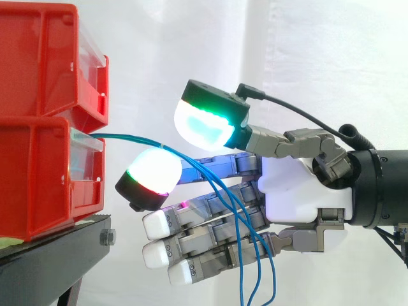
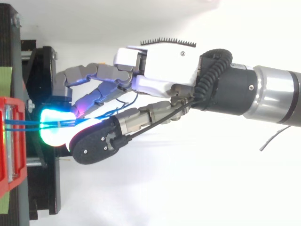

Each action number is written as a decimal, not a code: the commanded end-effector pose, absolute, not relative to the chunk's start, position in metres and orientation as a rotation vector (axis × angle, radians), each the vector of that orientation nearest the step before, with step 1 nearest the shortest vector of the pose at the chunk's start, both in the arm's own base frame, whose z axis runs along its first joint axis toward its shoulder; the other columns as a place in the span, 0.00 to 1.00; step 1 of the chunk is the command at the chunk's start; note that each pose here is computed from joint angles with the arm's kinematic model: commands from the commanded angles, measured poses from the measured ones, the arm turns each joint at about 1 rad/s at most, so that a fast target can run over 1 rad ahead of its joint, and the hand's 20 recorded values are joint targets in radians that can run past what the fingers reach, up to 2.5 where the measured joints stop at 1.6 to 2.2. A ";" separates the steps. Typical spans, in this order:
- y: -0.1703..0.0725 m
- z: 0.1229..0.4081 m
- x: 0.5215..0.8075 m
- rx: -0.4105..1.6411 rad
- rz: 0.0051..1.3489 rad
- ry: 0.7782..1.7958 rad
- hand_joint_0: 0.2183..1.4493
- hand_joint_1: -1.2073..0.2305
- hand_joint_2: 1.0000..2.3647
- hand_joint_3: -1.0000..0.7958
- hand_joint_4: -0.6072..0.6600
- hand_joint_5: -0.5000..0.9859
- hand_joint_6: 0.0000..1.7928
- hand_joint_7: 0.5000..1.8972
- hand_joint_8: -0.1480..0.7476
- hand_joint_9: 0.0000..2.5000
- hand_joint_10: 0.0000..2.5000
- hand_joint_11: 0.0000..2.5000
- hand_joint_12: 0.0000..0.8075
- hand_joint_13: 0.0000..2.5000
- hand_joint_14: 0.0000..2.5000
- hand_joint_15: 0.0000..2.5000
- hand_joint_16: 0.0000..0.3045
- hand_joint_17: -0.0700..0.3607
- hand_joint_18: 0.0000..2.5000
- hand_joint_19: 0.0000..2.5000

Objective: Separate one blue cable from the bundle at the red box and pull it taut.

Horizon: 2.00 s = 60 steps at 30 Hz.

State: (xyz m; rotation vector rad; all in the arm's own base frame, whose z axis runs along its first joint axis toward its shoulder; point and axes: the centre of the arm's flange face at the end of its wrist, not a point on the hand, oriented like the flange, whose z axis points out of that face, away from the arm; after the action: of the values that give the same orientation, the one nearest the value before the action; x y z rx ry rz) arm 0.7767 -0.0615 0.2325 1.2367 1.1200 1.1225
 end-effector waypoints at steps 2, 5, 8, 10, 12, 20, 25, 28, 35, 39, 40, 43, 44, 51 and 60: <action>-0.061 0.233 0.777 1.234 1.122 1.121 0.28 0.51 0.00 0.28 0.57 0.26 0.30 0.53 0.48 0.29 0.01 0.20 0.43 0.26 0.01 0.16 0.11 0.34 0.17 0.16; -0.062 0.233 0.777 1.234 1.121 1.120 0.29 0.55 0.00 0.29 0.57 0.26 0.30 0.53 0.48 0.30 0.01 0.20 0.43 0.27 0.01 0.16 0.11 0.34 0.17 0.17; -0.062 0.233 0.777 1.234 1.121 1.120 0.32 0.55 0.00 0.32 0.56 0.26 0.31 0.53 0.47 0.31 0.01 0.21 0.42 0.27 0.01 0.16 0.11 0.34 0.18 0.16; -0.062 0.234 0.777 1.233 1.122 1.119 0.32 0.54 0.01 0.34 0.56 0.26 0.31 0.53 0.48 0.31 0.01 0.20 0.42 0.27 0.01 0.16 0.11 0.34 0.18 0.16; -0.062 0.234 0.777 1.233 1.122 1.119 0.33 0.52 0.01 0.36 0.56 0.26 0.31 0.52 0.48 0.31 0.01 0.20 0.42 0.28 0.01 0.16 0.11 0.33 0.18 0.16; -0.062 0.234 0.778 1.230 1.120 1.119 0.33 0.49 0.01 0.36 0.56 0.25 0.34 0.50 0.48 0.32 0.01 0.21 0.42 0.28 0.01 0.16 0.11 0.34 0.18 0.17; -0.062 0.235 0.778 1.230 1.120 1.119 0.30 0.54 0.00 0.32 0.57 0.25 0.35 0.47 0.48 0.32 0.01 0.21 0.43 0.28 0.01 0.16 0.11 0.34 0.18 0.16; -0.064 0.235 0.778 1.231 1.119 1.118 0.31 0.57 0.00 0.31 0.56 0.26 0.35 0.47 0.49 0.33 0.01 0.22 0.43 0.28 0.01 0.16 0.11 0.34 0.19 0.16; -0.068 0.244 0.781 1.209 1.114 1.130 0.34 0.52 0.01 0.39 0.56 0.26 0.36 0.46 0.49 0.34 0.01 0.22 0.43 0.29 0.01 0.16 0.11 0.34 0.19 0.16; -0.072 0.247 0.782 1.196 1.100 1.132 0.34 0.49 0.01 0.43 0.56 0.26 0.35 0.47 0.49 0.34 0.01 0.22 0.43 0.29 0.01 0.16 0.11 0.34 0.19 0.16; -0.072 0.247 0.782 1.196 1.100 1.132 0.34 0.48 0.01 0.43 0.57 0.26 0.35 0.46 0.49 0.34 0.01 0.22 0.43 0.29 0.01 0.16 0.11 0.34 0.19 0.16; -0.072 0.249 0.783 1.194 1.101 1.130 0.34 0.44 0.01 0.45 0.57 0.26 0.35 0.47 0.49 0.34 0.01 0.22 0.43 0.29 0.01 0.16 0.11 0.34 0.19 0.16; -0.072 0.249 0.783 1.192 1.101 1.129 0.34 0.43 0.01 0.45 0.58 0.26 0.36 0.47 0.49 0.34 0.01 0.22 0.43 0.29 0.01 0.16 0.11 0.34 0.20 0.16; -0.074 0.250 0.783 1.194 1.097 1.131 0.33 0.36 0.01 0.48 0.58 0.24 0.38 0.42 0.50 0.33 0.01 0.23 0.44 0.29 0.01 0.16 0.11 0.34 0.20 0.16; -0.076 0.255 0.783 1.206 1.089 1.152 0.33 0.33 0.01 0.45 0.59 0.22 0.43 0.35 0.49 0.33 0.01 0.25 0.43 0.29 0.01 0.16 0.11 0.34 0.20 0.16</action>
State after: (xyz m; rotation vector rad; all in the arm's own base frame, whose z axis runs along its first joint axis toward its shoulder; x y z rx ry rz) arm 0.7830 -0.0760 0.2542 1.1985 1.1432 1.0934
